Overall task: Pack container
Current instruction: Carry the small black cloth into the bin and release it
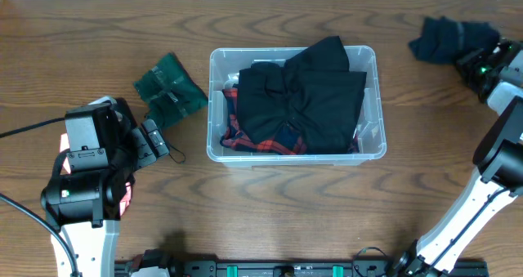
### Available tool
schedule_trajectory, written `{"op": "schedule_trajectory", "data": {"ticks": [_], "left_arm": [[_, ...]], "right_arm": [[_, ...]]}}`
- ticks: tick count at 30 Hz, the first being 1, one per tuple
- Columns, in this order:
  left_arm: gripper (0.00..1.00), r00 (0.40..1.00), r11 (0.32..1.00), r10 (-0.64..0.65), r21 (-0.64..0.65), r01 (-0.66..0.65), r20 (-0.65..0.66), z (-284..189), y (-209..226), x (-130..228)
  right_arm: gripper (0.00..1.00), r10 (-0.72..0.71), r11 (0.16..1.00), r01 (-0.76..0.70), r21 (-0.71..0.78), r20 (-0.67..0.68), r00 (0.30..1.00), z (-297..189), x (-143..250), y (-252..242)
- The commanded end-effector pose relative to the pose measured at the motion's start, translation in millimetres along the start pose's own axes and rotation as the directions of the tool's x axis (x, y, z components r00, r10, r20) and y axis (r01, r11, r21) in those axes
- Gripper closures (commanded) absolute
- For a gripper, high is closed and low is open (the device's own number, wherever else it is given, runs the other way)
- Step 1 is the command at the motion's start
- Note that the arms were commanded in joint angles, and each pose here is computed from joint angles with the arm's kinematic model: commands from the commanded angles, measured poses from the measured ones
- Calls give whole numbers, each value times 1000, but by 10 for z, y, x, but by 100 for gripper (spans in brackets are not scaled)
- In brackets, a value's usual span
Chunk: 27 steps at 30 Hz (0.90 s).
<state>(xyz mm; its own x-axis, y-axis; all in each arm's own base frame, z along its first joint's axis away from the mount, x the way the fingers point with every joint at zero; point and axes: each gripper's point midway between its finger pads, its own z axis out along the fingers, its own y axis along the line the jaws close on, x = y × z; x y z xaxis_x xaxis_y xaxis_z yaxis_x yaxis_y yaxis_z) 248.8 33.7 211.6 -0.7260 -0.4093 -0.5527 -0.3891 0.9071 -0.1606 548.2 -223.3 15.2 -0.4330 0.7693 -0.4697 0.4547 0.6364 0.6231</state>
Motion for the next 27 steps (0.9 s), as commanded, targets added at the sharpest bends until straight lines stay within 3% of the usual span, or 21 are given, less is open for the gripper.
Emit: {"op": "schedule_trajectory", "data": {"ticks": [1, 7, 12, 16, 19, 27], "left_arm": [[2, 1000, 1000, -13, 1, 13, 24, -46, -5, -75], [2, 1000, 1000, -13, 1, 13, 24, -45, -5, -77], [2, 1000, 1000, -13, 1, 13, 24, -45, -5, -76], [2, 1000, 1000, -13, 1, 13, 24, -45, -4, -75], [2, 1000, 1000, -13, 1, 13, 23, -45, -5, -75], [2, 1000, 1000, -13, 1, 13, 23, -45, -5, -75]], "right_arm": [[99, -321, 947, 320, 14, 33, 947, -415, -109, 742], [99, -620, 783, 614, 101, 51, 783, -1261, -49, 1668], [99, -748, 657, 753, 28, 150, 647, -2018, 235, 2590], [99, -827, 520, 850, -78, 200, 525, -2514, 784, 3202], [99, -875, 421, 886, -194, 173, 453, -2690, 1407, 3487], [99, -899, 391, 810, -437, 8, 438, -2643, 2808, 3785]]}}
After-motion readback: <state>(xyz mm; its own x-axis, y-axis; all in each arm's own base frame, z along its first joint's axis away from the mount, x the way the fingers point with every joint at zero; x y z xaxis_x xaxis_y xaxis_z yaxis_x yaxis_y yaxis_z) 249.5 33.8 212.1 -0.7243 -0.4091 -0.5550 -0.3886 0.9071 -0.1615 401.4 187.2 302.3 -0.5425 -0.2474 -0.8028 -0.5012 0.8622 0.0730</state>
